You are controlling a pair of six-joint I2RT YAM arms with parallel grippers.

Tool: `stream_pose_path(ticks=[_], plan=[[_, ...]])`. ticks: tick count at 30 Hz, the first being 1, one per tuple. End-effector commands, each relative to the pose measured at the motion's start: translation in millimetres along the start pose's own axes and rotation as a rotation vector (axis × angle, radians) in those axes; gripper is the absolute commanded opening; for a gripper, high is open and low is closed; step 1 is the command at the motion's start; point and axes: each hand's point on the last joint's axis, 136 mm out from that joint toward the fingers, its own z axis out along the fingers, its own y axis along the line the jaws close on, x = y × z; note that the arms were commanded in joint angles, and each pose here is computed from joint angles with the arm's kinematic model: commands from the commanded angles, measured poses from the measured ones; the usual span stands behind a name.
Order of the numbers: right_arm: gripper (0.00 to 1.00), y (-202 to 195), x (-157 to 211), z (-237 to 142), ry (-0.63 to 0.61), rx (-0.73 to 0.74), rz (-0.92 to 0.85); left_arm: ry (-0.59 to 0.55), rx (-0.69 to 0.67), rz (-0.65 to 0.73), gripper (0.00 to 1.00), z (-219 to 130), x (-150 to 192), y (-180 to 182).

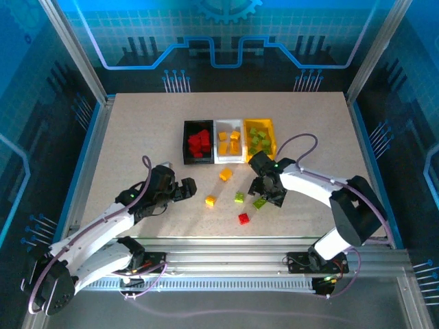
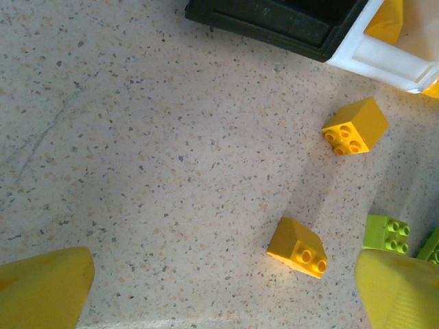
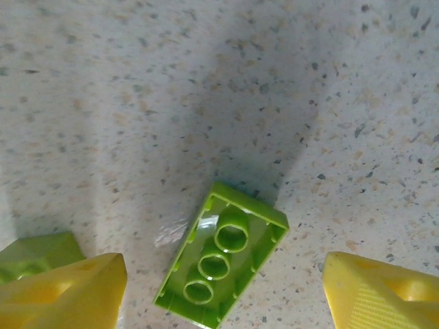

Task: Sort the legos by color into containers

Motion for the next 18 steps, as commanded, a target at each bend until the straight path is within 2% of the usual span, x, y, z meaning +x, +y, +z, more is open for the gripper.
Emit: stream_pose_path(ticks=[1, 8, 18], plan=[[0.77, -3, 2, 7, 0.054, 0.061, 0.092, -0.003, 0.033, -0.023, 0.99, 0, 0, -3], [0.74, -3, 8, 21, 0.111, 0.121, 0.083, -0.009, 0.043, -0.033, 0.99, 2, 0, -2], [0.43, -9, 13, 27, 0.146, 0.146, -0.013, -0.005, 0.045, -0.039, 0.99, 3, -1, -2]])
